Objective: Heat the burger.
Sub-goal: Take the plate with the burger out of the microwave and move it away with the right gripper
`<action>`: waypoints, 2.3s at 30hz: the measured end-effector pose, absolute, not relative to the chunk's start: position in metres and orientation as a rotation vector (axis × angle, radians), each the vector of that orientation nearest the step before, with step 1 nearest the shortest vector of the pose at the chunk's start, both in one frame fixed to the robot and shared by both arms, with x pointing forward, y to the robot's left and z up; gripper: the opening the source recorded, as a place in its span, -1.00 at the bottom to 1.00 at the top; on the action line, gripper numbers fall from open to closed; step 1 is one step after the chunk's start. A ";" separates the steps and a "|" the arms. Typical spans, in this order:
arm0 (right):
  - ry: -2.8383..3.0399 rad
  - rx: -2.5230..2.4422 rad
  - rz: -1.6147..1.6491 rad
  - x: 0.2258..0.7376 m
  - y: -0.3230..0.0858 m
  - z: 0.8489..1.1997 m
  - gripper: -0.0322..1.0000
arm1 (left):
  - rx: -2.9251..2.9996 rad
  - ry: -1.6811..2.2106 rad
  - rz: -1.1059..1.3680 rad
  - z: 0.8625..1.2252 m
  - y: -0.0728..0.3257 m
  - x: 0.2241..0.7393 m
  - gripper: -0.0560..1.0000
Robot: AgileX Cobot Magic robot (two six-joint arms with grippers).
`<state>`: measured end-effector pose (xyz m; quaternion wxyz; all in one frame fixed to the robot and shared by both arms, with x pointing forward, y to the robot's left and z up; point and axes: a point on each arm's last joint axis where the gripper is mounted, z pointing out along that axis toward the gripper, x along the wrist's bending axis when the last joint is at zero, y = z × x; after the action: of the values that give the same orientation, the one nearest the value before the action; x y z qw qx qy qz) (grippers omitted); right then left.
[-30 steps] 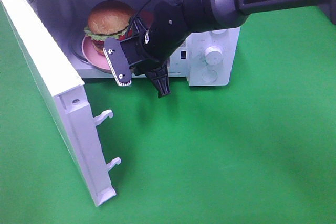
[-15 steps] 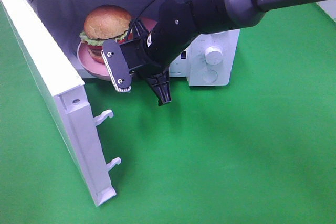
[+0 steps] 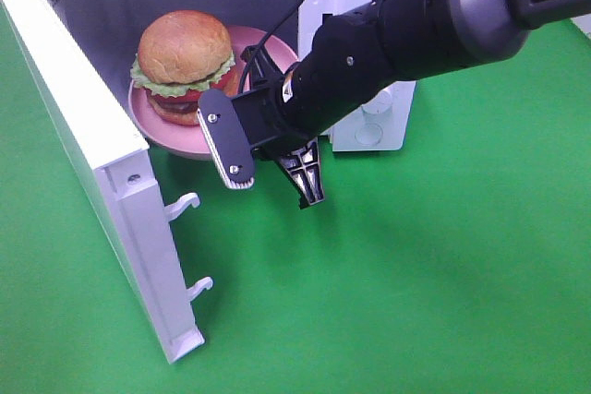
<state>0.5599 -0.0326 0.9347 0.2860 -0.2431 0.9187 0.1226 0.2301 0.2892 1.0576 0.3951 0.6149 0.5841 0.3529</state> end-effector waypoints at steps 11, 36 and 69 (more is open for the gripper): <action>2.491 -0.628 0.344 0.535 -0.050 0.934 -0.81 | 1.559 1.481 0.895 1.058 0.289 0.230 0.98; 2.561 -0.519 0.408 0.482 -0.086 0.941 -0.84 | 1.559 1.481 0.895 1.058 0.289 0.230 0.98; 2.602 -0.379 0.484 0.403 -0.143 0.949 -0.84 | 1.559 1.481 0.895 1.058 0.289 0.230 0.98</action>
<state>0.4027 -0.1433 0.9486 0.2321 -0.1378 0.9467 0.1761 0.2301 0.2892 1.0576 0.3951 0.6149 0.5841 0.3529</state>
